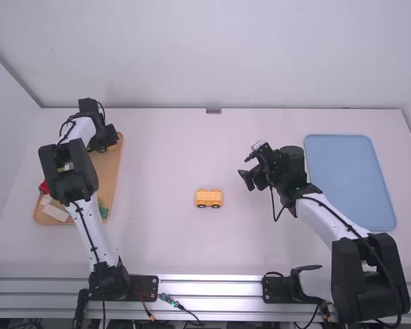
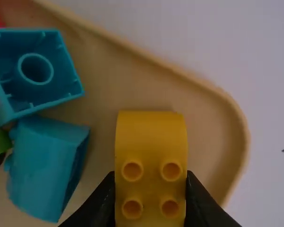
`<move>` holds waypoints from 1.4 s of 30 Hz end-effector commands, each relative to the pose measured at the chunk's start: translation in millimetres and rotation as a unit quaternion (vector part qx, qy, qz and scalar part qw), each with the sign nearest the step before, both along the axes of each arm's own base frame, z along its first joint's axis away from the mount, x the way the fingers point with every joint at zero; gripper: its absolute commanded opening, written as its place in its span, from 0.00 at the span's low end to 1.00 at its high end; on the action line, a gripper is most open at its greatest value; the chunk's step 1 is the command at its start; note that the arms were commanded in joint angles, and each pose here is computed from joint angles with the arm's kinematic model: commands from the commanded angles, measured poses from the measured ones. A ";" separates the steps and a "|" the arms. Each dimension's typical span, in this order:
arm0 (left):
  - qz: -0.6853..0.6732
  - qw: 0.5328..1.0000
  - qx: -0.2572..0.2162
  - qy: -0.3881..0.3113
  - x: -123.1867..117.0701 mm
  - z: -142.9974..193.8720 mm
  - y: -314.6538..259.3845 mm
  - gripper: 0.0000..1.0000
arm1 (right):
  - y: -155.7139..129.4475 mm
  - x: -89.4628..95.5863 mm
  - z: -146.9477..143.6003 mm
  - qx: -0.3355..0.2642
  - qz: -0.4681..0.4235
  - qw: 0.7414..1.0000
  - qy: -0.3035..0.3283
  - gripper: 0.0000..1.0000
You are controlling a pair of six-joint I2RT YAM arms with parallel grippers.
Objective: Assemble lego blocks to make yellow taxi
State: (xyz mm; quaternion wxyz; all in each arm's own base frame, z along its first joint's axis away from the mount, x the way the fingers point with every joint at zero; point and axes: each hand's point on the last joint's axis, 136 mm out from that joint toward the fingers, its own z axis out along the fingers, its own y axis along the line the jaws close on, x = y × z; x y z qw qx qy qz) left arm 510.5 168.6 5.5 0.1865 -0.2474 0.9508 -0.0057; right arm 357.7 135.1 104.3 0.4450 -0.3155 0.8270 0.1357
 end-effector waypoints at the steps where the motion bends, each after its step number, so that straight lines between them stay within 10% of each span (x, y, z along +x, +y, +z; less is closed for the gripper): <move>1: -0.002 1.000 0.010 -0.017 10.5 25.2 2.4 0.02 | 2.1 6.5 19.9 0.005 0.002 1.000 -0.025 0.99; 20: -0.166 0.970 0.078 -0.158 -1.9 157.7 -85.9 0.02 | -1.2 8.5 19.4 0.002 -0.010 1.000 -0.025 0.99; 26: -0.384 0.899 0.087 -0.189 -55.9 164.7 -171.7 0.02 | 6.1 -2.6 12.7 -0.003 0.028 1.000 -0.013 0.99; 32: -0.639 0.735 0.044 -0.222 -138.9 158.6 -265.5 0.02 | 47.7 -48.1 2.4 0.028 0.233 0.972 -0.030 0.99; 42: -0.772 0.589 -0.005 -0.239 -206.0 153.5 -311.8 0.05 | 69.5 -79.3 -52.5 0.110 0.325 0.938 -0.039 0.99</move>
